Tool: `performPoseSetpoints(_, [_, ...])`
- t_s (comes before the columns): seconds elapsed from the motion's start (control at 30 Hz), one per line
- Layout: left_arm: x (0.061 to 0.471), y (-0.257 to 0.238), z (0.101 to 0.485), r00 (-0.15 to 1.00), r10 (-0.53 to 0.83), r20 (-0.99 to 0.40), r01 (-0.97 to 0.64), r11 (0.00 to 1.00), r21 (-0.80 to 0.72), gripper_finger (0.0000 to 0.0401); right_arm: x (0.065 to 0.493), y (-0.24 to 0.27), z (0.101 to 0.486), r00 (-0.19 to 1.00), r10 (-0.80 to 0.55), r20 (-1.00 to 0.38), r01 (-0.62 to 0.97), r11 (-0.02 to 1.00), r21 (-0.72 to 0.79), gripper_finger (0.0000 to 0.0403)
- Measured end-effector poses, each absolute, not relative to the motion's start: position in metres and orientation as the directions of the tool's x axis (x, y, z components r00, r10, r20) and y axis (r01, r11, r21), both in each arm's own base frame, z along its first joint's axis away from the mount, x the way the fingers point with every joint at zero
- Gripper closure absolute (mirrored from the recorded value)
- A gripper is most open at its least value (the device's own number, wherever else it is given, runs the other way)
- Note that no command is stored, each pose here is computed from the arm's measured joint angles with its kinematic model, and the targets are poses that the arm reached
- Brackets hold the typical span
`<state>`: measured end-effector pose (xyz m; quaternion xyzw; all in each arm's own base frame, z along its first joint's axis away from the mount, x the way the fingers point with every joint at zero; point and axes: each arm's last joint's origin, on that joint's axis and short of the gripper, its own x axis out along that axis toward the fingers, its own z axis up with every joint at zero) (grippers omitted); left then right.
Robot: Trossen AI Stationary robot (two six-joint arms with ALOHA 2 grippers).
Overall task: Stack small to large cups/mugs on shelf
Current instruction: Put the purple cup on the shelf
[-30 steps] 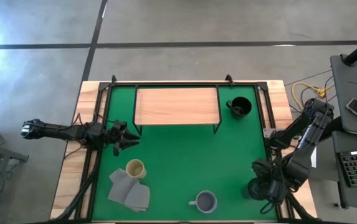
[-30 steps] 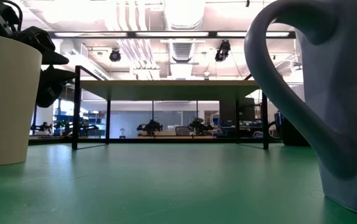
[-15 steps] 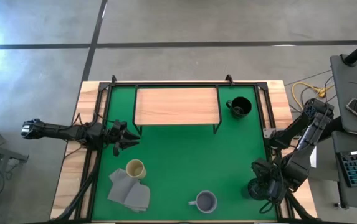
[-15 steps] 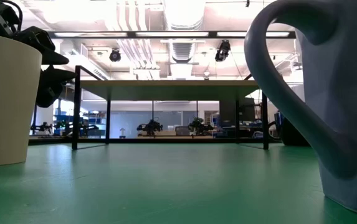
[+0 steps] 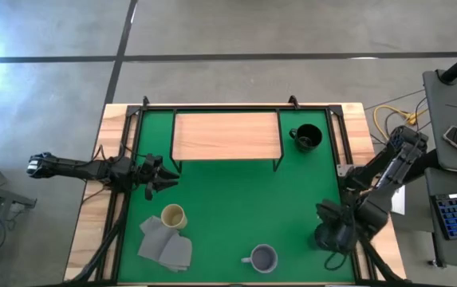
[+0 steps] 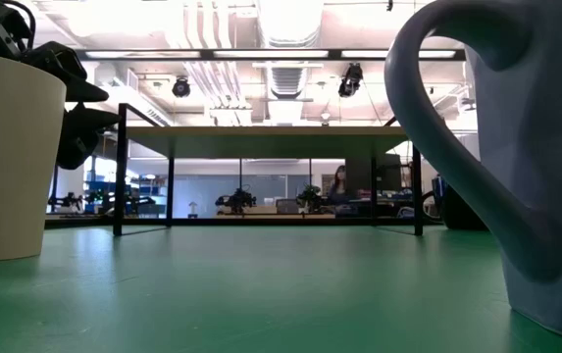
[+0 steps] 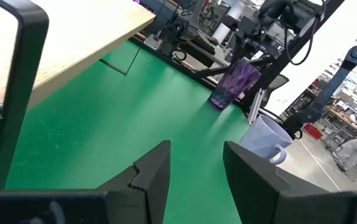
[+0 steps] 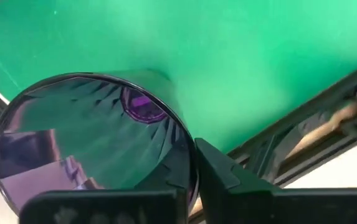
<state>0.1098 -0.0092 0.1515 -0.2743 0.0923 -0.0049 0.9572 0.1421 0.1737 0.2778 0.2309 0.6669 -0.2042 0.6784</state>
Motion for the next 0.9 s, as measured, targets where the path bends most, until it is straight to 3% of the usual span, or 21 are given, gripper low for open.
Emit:
performPoseSetpoints(0.27, [0.110, -0.009, 0.151, 0.983, -0.060, -0.174, -0.041, 0.849, -0.526, 0.0267, 0.169, 0.137, 0.305, 0.111, -0.007, -0.994, 0.494, 0.868, 0.050, 0.0393])
performPoseSetpoints(0.5, [0.110, -0.009, 0.151, 0.983, -0.060, -0.174, -0.041, 0.849, -0.526, 0.0267, 0.193, 0.102, 0.342, 0.268, -0.015, -0.963, 0.457, 0.882, 0.114, 0.0394])
performPoseSetpoints(0.9, [0.110, -0.009, 0.152, 0.983, -0.060, -0.174, -0.041, 0.849, -0.526, 0.0267, 0.238, 0.049, 0.399, 0.438, -0.121, -0.891, 0.397, 0.915, 0.071, 0.0394])
